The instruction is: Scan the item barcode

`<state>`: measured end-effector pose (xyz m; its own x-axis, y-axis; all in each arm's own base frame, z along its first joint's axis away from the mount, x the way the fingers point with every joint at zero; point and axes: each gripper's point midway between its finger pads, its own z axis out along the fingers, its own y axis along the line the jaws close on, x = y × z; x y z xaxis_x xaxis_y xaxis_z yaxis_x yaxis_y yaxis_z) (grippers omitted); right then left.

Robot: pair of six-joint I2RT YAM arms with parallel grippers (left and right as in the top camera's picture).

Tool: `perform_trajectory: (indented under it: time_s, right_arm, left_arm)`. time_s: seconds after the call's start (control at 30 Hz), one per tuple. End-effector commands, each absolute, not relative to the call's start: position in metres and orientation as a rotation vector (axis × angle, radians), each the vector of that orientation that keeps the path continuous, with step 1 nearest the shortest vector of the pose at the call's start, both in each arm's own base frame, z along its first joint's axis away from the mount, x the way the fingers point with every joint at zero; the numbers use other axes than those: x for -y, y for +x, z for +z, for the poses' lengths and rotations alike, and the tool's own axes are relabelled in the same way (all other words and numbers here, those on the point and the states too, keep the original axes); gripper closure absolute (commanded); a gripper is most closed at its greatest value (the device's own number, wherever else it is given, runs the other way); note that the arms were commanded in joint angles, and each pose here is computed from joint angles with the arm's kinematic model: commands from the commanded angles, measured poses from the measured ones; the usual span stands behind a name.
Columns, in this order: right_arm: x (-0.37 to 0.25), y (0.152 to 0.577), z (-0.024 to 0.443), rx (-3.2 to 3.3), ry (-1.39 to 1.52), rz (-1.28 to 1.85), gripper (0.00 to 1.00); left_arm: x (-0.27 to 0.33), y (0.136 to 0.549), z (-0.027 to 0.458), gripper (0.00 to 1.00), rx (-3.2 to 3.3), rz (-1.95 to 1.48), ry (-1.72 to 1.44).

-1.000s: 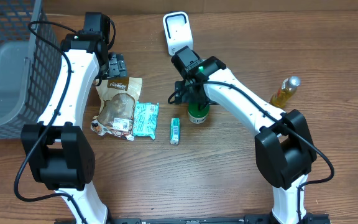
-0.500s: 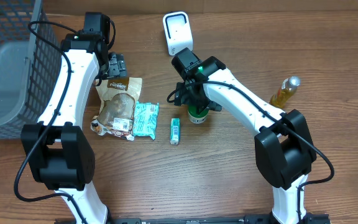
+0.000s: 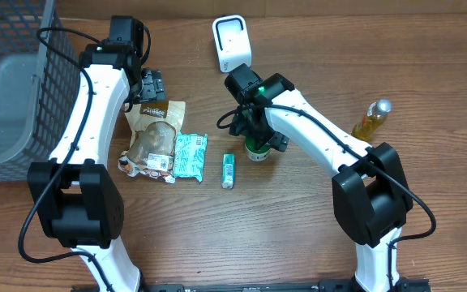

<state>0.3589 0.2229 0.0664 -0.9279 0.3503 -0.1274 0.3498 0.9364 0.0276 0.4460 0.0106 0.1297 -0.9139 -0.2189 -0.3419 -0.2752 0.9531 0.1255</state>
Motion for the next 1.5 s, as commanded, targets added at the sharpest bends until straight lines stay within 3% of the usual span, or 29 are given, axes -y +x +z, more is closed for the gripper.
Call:
perform_trajectory:
  time_s: [0.0,0.9,1.1,1.27,1.47]
  right_arm:
    - [-0.2262,0.3623,0.0743,-2.94,0.558,0.031,0.18]
    - [-0.2269,0.3633,0.0744,-2.936,0.557,0.036,0.18]
    - [-0.2264,0.3626,0.0743,-2.938,0.557,0.032,0.23]
    - [-0.2261,0.3622,0.0743,-2.941,0.552,0.029,0.37]
    - [-0.225,0.3606,0.074,-2.951,0.53,0.019,0.4]
  left_arm:
    - [-0.011,0.4489,0.136,0.01,-2.757,0.256,-0.359]
    - [-0.011,0.4489,0.136,0.01,-2.757,0.256,-0.359]
    - [-0.011,0.4489,0.136,0.01,-2.757,0.256,-0.359]
    - [-0.011,0.4489,0.136,0.01,-2.757,0.256,-0.359]
    - [-0.011,0.4489,0.136,0.0,-2.757,0.256,-0.359]
